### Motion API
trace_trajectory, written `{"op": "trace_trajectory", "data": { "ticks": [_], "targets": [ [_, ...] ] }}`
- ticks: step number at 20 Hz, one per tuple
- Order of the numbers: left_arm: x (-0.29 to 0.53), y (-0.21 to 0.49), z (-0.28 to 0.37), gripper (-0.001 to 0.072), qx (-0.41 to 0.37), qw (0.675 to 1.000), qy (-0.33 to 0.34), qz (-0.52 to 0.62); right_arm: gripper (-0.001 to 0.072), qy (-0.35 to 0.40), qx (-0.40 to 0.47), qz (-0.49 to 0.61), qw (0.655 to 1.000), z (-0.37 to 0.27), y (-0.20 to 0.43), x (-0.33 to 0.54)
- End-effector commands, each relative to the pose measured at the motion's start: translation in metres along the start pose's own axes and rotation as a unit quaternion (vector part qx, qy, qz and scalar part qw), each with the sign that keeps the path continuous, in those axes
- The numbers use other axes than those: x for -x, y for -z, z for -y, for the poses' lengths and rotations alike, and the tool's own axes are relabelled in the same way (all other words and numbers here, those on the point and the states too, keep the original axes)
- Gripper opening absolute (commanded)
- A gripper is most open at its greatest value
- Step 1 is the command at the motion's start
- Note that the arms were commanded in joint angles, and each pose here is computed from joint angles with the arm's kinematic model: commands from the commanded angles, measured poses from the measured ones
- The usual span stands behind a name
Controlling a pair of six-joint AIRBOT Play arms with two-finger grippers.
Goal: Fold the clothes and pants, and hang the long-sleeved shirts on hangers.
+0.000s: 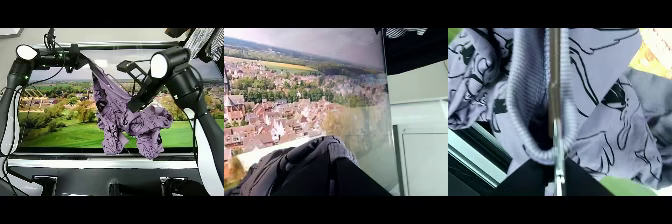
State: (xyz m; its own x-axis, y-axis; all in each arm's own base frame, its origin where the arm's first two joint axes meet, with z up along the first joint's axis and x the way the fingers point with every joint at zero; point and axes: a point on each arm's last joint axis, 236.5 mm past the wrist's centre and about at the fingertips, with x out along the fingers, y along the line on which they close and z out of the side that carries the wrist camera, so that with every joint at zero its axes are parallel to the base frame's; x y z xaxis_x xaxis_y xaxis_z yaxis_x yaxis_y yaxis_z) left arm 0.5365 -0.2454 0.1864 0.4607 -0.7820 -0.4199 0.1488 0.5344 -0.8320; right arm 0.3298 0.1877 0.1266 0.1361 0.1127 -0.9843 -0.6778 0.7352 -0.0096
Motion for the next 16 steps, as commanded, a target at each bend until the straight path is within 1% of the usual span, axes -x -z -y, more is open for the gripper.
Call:
{"op": "trace_trajectory", "data": {
  "ticks": [1,3,5,9,11,16],
  "targets": [
    [0.009,0.008,-0.004,0.0025,-0.026,0.999,-0.036,-0.022,0.0038,0.065,-0.04,-0.037,0.996,0.026,0.013,-0.004],
    [0.014,0.012,-0.013,0.0025,-0.027,0.997,-0.065,-0.034,0.0038,0.097,-0.062,-0.047,0.992,0.04,0.02,0.0],
    [0.014,0.024,-0.023,0.0025,-0.028,0.994,-0.087,-0.057,0.0038,0.106,-0.07,-0.049,0.991,0.043,0.023,0.004],
    [0.004,0.039,-0.014,0.0025,-0.04,0.993,-0.087,-0.075,0.0038,0.105,-0.084,-0.051,0.99,0.041,0.03,0.01],
    [-0.001,0.046,-0.009,0.0025,-0.033,0.992,-0.087,-0.08,0.0038,0.103,-0.084,-0.053,0.99,0.038,0.03,0.01],
    [0.002,0.049,-0.002,0.0025,-0.041,0.991,-0.11,-0.068,0.0038,0.101,-0.076,-0.056,0.99,0.031,0.027,0.007]
  ]
}}
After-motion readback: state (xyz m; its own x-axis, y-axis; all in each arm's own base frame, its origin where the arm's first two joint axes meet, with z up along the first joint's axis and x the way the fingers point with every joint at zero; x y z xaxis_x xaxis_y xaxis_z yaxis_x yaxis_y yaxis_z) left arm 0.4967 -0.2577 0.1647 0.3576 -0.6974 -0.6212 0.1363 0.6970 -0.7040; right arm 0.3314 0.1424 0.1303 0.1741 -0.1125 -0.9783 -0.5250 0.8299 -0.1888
